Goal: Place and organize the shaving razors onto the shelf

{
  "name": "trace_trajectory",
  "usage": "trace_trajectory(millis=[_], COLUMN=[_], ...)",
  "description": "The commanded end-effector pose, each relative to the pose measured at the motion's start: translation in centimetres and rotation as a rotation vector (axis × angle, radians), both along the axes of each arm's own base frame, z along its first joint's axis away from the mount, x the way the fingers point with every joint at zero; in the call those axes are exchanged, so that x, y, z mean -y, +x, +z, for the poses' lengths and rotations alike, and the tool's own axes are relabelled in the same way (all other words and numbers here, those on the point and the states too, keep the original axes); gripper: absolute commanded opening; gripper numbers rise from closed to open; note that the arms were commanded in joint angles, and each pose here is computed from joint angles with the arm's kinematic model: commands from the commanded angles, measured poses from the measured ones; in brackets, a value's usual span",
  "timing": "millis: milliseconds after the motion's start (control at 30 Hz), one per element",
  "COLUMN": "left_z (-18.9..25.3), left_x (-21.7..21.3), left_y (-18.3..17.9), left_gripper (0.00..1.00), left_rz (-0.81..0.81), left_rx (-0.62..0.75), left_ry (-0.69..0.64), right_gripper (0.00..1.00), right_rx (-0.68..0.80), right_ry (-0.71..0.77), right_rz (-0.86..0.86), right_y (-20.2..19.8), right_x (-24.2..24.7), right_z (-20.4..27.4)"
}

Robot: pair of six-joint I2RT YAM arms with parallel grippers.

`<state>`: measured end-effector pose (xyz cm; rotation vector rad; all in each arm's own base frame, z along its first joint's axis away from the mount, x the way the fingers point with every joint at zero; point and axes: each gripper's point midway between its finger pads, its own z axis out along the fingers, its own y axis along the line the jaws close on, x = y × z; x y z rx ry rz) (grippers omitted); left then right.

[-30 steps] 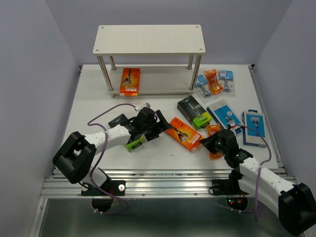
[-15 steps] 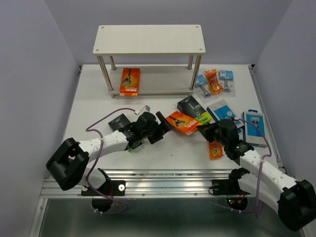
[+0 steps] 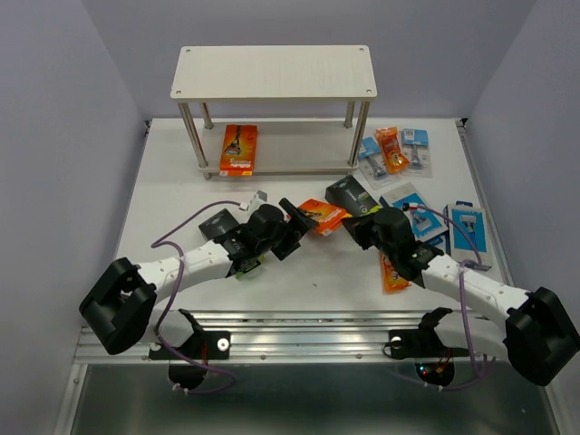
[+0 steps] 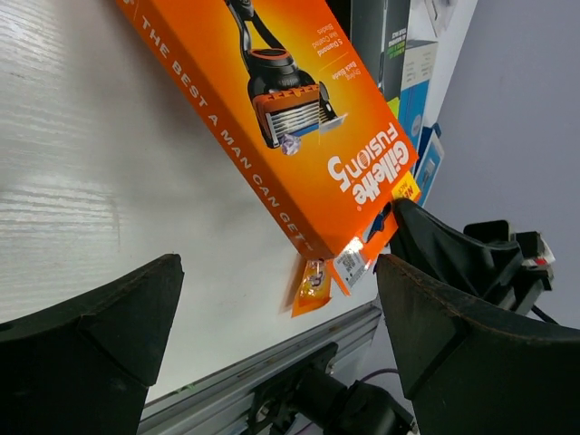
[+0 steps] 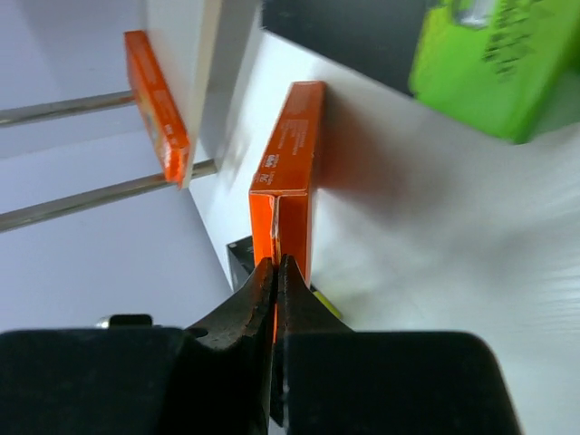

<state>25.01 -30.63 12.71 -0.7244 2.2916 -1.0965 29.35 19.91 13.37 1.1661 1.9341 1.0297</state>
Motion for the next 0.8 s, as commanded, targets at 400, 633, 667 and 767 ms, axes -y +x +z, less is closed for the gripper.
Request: trace_trajectory(millis=[400,633,667,767], left_z=[2.0,0.8,0.6,0.3], left_x=[-2.3,-1.8,-1.7,-1.7], left_y=[0.1,-0.5,-0.7,-0.7], left_gripper=[0.99,0.99,0.99,0.98], left_rz=[0.175,0.180,0.179,0.204], left_rx=[-0.005,-0.052,-0.058,-0.063], left_ry=[-0.122,-0.129,-0.131,-0.140], right_gripper=[0.01,0.01,0.01,0.01], right_rx=[0.091,0.093,0.087,0.075], right_ry=[0.036,0.042,0.039,0.040], right_rz=[0.067,0.109,0.128,0.153], right_y=[0.8,0.0,-0.4,-1.0], right_x=[-6.9,-8.2,-8.6,-9.0], right_z=[4.7,4.9,4.8,4.4])
